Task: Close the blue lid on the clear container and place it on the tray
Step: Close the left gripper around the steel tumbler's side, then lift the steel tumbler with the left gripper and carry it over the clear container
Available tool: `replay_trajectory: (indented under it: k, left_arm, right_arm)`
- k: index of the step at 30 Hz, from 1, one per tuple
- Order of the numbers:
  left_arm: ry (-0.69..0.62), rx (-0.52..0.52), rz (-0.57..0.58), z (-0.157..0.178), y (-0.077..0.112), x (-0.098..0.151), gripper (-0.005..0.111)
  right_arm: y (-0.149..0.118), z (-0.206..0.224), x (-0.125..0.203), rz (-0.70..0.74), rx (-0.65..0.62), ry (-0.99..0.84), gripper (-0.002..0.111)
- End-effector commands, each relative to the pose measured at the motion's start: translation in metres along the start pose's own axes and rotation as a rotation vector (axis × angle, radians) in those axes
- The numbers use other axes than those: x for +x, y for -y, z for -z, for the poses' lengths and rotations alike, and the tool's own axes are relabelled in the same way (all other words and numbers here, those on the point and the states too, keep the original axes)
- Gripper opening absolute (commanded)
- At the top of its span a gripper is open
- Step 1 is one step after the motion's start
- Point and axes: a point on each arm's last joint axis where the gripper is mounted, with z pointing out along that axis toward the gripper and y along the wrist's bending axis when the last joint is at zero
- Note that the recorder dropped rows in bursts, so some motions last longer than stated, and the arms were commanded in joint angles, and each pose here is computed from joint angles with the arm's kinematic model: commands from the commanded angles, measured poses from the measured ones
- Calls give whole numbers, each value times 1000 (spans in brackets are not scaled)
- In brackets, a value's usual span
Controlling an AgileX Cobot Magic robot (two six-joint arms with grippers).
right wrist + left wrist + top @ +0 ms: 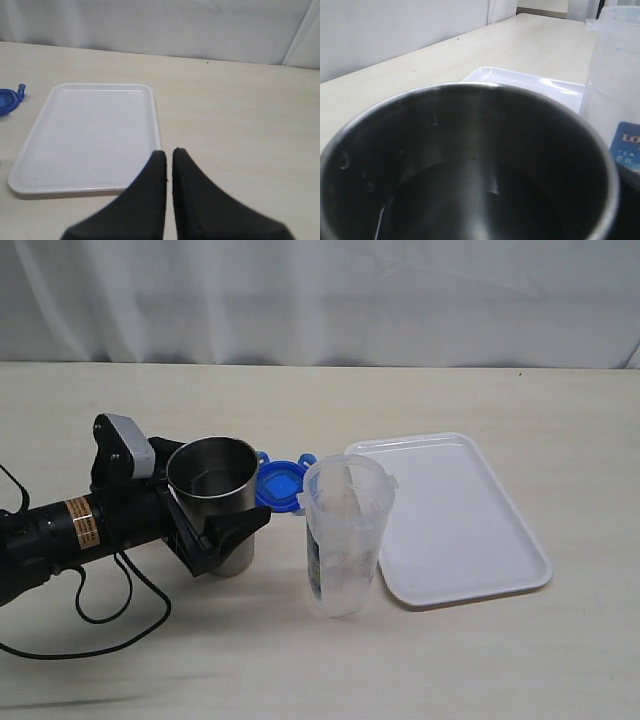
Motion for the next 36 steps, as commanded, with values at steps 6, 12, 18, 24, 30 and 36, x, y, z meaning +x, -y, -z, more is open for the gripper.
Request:
replay_trajectory:
  k: [6, 12, 18, 24, 30, 36]
  left_arm:
    - [11, 0, 7, -2, -1, -1, 56]
    - [11, 1, 96, -2, 0, -1, 0]
    - [11, 1, 96, -2, 0, -1, 0]
    - [39, -12, 77, 0, -2, -11, 0]
    - [106, -58, 61, 5, -5, -34, 0]
    - [183, -78, 79, 13, -5, -61, 0]
  right_arm:
    - [0, 0, 0, 5, 5, 4, 5]
    - [0, 0, 0, 5, 5, 4, 5]
    - [0, 0, 0, 5, 5, 4, 5]
    - [0, 0, 0, 5, 5, 4, 5]
    - [0, 0, 0, 5, 5, 4, 5]
    - [0, 0, 0, 5, 5, 4, 5]
